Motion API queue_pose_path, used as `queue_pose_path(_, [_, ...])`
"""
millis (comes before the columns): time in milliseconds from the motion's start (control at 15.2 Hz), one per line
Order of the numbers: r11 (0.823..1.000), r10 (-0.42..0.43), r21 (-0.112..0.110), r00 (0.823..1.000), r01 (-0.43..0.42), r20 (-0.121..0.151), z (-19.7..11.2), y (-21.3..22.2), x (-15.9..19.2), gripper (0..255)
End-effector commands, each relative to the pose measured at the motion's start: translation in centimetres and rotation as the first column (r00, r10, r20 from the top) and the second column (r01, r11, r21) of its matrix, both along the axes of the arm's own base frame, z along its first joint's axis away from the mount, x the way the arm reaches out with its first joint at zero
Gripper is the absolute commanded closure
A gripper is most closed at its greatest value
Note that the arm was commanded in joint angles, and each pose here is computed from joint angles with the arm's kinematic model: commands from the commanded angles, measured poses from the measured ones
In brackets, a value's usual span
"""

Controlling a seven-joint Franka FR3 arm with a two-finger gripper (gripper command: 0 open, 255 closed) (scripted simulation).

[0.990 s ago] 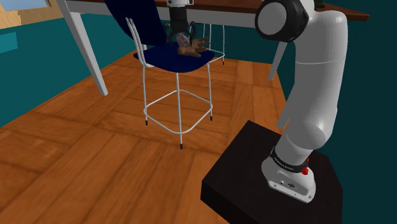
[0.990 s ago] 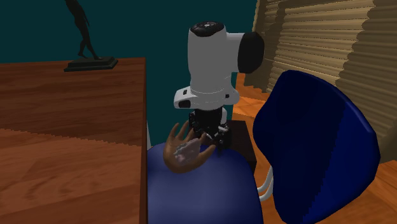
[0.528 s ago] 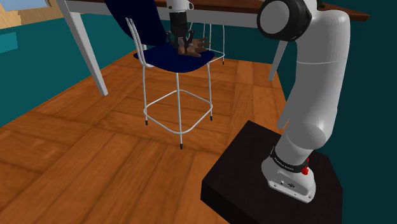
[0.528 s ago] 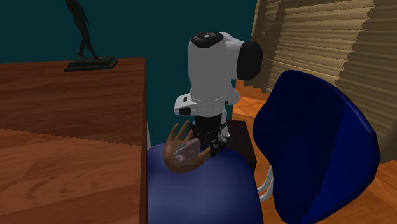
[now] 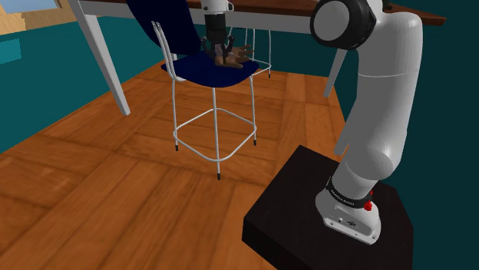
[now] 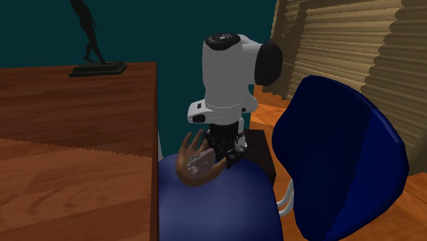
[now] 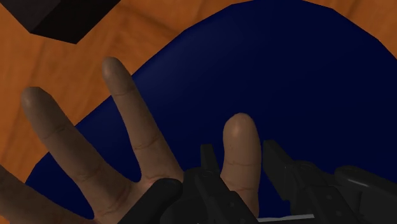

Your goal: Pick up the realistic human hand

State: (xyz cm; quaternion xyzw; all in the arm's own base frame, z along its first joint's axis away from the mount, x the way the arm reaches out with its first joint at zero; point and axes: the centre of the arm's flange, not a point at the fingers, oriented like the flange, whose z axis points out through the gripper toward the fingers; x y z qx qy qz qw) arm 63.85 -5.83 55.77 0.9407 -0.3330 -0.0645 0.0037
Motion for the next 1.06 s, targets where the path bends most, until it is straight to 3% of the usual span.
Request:
queue_pose_path(0, [1.000, 0.000, 0.000, 1.000, 0.000, 0.000, 0.8, 0.0, 0.0, 255])
queue_pose_path(990, [1.000, 0.000, 0.000, 1.000, 0.000, 0.000, 7.8, 0.0, 0.0, 255])
